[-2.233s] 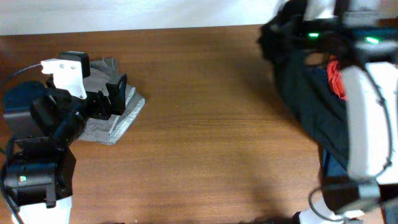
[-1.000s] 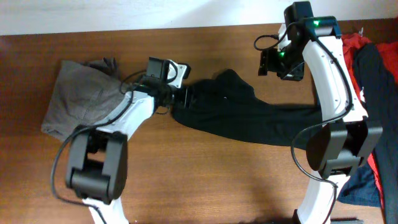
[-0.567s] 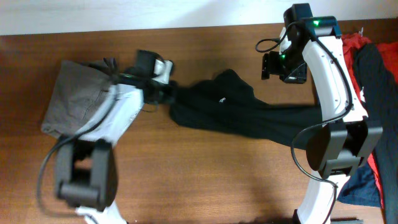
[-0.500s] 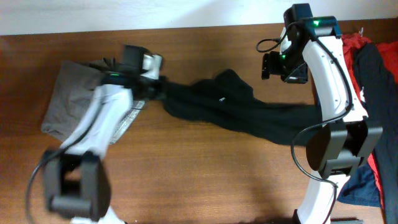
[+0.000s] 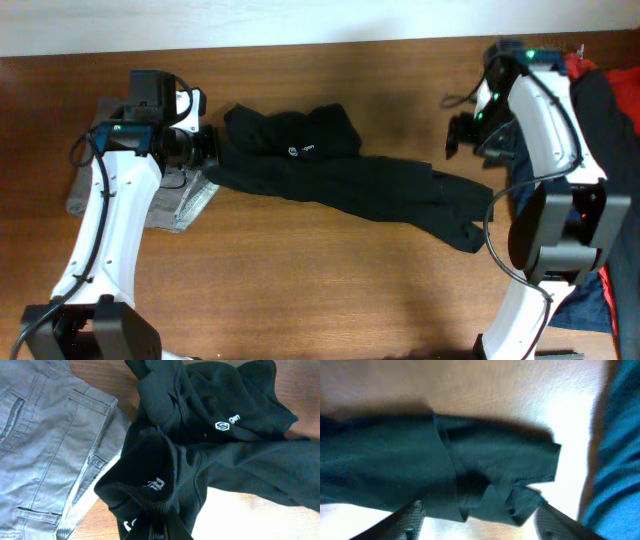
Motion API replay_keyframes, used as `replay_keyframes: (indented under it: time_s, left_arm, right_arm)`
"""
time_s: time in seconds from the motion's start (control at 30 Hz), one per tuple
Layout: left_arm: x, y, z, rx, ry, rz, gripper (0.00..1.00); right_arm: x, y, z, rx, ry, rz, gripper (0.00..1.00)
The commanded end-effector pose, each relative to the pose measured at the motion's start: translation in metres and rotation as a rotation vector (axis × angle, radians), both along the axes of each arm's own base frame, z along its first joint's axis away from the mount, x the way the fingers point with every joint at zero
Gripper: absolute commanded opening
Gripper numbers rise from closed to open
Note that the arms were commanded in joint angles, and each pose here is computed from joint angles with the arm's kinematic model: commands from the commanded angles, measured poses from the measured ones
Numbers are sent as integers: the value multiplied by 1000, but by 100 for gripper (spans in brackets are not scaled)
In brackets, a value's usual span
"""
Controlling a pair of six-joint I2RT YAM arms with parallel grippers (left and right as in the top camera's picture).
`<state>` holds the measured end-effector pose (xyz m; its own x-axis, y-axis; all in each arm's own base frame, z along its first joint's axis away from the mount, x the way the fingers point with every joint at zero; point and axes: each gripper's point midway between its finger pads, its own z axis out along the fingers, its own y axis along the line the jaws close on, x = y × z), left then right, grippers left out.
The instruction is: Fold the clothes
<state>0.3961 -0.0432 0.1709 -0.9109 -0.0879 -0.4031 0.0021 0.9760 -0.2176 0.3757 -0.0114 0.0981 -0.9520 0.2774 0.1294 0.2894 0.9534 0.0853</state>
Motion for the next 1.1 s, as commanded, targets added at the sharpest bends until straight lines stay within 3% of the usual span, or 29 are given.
replay_keyframes:
  time_s: [0.0, 0.17, 0.33, 0.4, 0.47, 0.5, 0.53, 0.57, 0.7, 0.9, 1.07]
  left_arm:
    - [0, 1, 0, 18, -5, -15, 1]
    - [4, 1, 2, 17, -20, -15, 1]
    - [3, 1, 1, 17, -19, -15, 1]
    - [4, 1, 2, 17, -20, -14, 1]
    - [4, 1, 2, 16, -21, -15, 1]
    - [4, 1, 2, 16, -21, -15, 1]
    - [4, 1, 2, 16, -22, -15, 0]
    - [4, 1, 3, 16, -25, -14, 0]
    - [7, 1, 23, 15, -79, -14, 0]
    - [9, 1, 106, 11, -294, -13, 0]
    - [-17, 1, 180, 53, -502, -70, 0]
  right_arm:
    - [-26, 30, -20, 155, 67, 65, 67]
    - [-4, 61, -67, 259, -87, 140, 65]
    - [16, 71, -79, 299, -201, 159, 60]
    - [22, 71, -79, 296, -227, 163, 50]
    - [24, 79, -69, 355, -252, 188, 21]
    - [25, 83, -62, 389, -267, 211, 16]
    - [27, 92, -28, 470, -323, 268, 5]
    - [27, 89, -12, 466, -342, 279, 4]
    - [35, 65, 66, 342, -483, 313, 4]
    - [42, 6, 174, 77, -728, 125, 4]
    - [19, -29, 234, -27, -870, -16, 4]
